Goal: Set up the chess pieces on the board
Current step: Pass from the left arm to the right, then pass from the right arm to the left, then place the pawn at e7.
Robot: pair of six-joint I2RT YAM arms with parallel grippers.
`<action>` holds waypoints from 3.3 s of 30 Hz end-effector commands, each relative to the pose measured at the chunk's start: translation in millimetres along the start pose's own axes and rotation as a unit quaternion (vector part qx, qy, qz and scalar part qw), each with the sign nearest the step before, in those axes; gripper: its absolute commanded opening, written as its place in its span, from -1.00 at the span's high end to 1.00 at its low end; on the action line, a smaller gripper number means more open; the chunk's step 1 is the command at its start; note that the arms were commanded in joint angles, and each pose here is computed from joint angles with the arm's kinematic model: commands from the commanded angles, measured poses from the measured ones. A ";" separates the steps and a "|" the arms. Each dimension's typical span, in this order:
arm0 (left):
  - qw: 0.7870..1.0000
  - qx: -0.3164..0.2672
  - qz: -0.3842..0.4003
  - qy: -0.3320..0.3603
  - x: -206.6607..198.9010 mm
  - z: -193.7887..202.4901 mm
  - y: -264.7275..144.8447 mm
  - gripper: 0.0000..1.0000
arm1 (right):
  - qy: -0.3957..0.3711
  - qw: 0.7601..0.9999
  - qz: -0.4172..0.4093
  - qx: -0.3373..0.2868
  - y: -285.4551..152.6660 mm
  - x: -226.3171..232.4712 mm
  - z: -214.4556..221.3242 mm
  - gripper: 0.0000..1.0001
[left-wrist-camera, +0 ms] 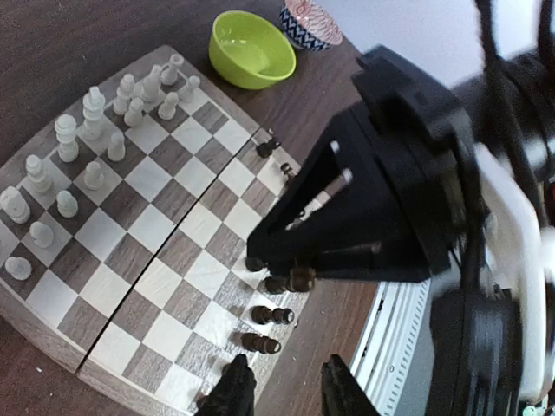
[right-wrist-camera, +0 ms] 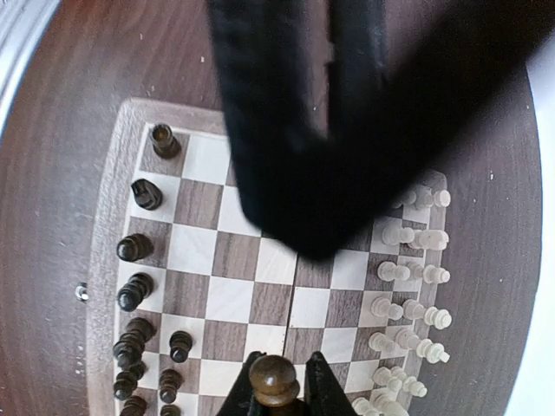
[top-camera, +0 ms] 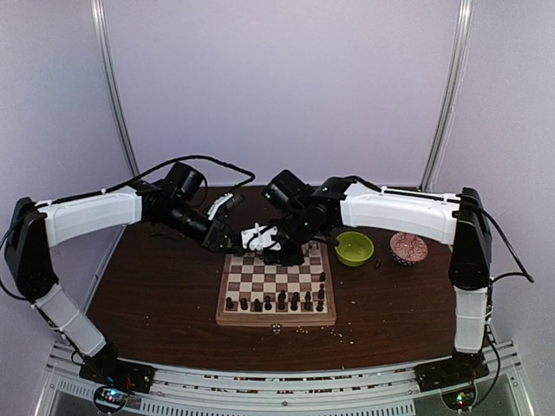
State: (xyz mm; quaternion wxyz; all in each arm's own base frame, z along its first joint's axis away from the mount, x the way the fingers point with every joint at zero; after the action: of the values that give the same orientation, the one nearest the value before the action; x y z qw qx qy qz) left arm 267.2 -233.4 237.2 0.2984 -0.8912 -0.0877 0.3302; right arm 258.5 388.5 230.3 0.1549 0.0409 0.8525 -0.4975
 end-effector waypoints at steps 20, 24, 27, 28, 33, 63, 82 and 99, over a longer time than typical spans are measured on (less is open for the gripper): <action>0.925 -0.260 -0.053 0.271 -79.6 -30.3 -13.8 0.36 | 0.254 0.911 -0.216 -0.243 -63.4 -24.7 8.3 0.67; 0.930 -0.250 -0.049 0.266 -77.1 -30.3 -9.7 0.37 | 0.253 0.910 -0.218 -0.246 -65.4 -24.2 8.5 0.66; 0.933 -0.244 -0.047 0.261 -75.4 -29.3 -7.3 0.34 | 0.253 0.907 -0.223 -0.252 -67.0 -24.6 9.5 0.66; 0.933 -0.243 -0.044 0.260 -74.9 -28.9 -6.3 0.35 | 0.254 0.906 -0.224 -0.254 -67.8 -24.8 9.6 0.66; 0.938 -0.233 -0.031 0.255 -72.7 -29.3 -0.7 0.41 | 0.259 0.902 -0.226 -0.260 -69.0 -27.2 11.5 0.66; 0.945 -0.210 0.020 0.248 -68.3 -36.4 10.0 0.80 | 0.267 0.898 -0.227 -0.265 -67.1 -30.9 23.6 0.58; 0.972 -0.022 -0.115 0.204 -15.6 5.1 63.2 0.76 | 0.323 0.917 -0.168 -0.161 -87.7 -20.9 127.9 0.07; 0.960 0.108 -0.120 0.228 -12.8 33.4 108.9 0.73 | 0.330 0.913 -0.170 -0.170 -88.1 -21.2 135.5 0.11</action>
State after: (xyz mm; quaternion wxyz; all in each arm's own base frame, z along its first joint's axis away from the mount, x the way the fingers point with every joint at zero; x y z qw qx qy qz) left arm 226.7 -306.5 158.1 0.4362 -0.8896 -0.0892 0.1018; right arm 288.5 230.5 247.8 -0.2230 0.0357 0.9177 -0.3268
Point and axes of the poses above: each gripper's point midway between its finger pads, its own y axis out along the fingers, its own x axis along the line the jaws close on, z = x × y, the point moved 10 cm from there along -y, back along the fingers, and after that the axes turned 5 degrees about y, right-handed, at the moved point
